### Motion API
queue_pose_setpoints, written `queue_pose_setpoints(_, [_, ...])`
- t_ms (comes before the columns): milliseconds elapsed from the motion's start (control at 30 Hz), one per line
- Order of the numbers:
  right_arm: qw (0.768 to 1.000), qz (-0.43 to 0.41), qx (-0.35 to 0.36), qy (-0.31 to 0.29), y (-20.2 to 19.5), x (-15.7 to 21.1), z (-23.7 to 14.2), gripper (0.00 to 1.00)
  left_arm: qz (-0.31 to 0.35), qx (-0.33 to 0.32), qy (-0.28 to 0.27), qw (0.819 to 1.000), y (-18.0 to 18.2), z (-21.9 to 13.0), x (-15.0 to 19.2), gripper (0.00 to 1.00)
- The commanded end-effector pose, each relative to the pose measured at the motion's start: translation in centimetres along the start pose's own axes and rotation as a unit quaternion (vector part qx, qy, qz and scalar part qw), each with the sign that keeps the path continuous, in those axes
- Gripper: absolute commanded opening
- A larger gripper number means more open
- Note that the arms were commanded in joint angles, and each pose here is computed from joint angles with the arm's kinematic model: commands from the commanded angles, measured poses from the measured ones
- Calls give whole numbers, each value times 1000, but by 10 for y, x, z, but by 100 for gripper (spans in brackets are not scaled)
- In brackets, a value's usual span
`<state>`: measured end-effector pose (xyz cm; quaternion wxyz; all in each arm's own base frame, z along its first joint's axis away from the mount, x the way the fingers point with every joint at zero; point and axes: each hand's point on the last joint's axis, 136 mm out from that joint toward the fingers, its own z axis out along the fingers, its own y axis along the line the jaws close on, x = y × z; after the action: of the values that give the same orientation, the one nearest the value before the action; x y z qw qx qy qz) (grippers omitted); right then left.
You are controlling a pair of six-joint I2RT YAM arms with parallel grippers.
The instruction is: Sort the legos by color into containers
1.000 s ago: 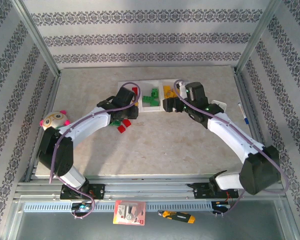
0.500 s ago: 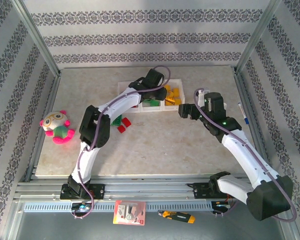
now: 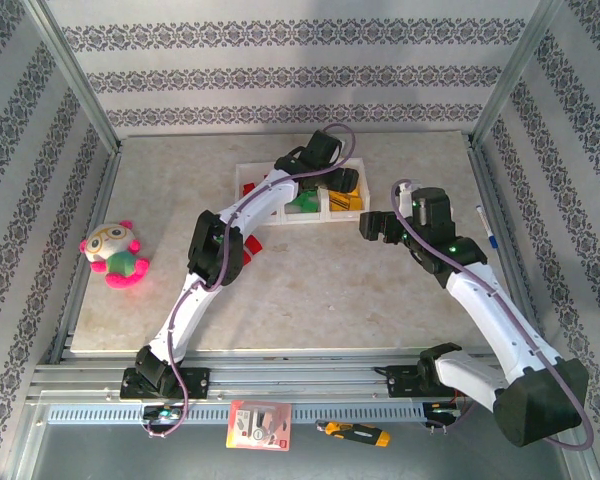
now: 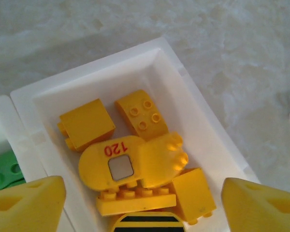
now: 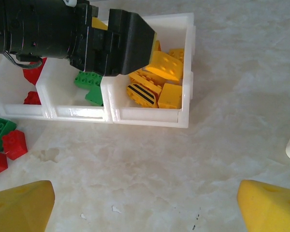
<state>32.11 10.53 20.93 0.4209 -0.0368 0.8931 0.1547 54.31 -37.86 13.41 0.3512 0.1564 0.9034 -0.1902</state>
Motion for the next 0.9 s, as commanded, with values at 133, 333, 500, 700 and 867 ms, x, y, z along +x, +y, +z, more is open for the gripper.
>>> queue_pose_setpoints(133, [996, -68, -51, 16, 40, 3, 18, 98, 9, -31, -44, 998, 4, -87, -29, 99])
queue_pose_setpoints(333, [985, -135, -98, 35, 92, 13, 50, 98, -36, -88, -63, 993, 50, -150, 12, 99])
queue_pose_setpoints(500, [974, -167, -141, 60, 141, 27, 84, 98, -97, -165, -46, 980, 107, -202, 74, 99])
queue_pose_setpoints(700, [959, -199, -176, 98, 197, 47, 126, 95, -193, -225, -24, 955, 161, -255, 155, 99])
queue_pose_setpoints(867, [959, -189, -171, 122, 225, 60, 164, 92, -237, -266, -13, 934, 191, -283, 198, 99])
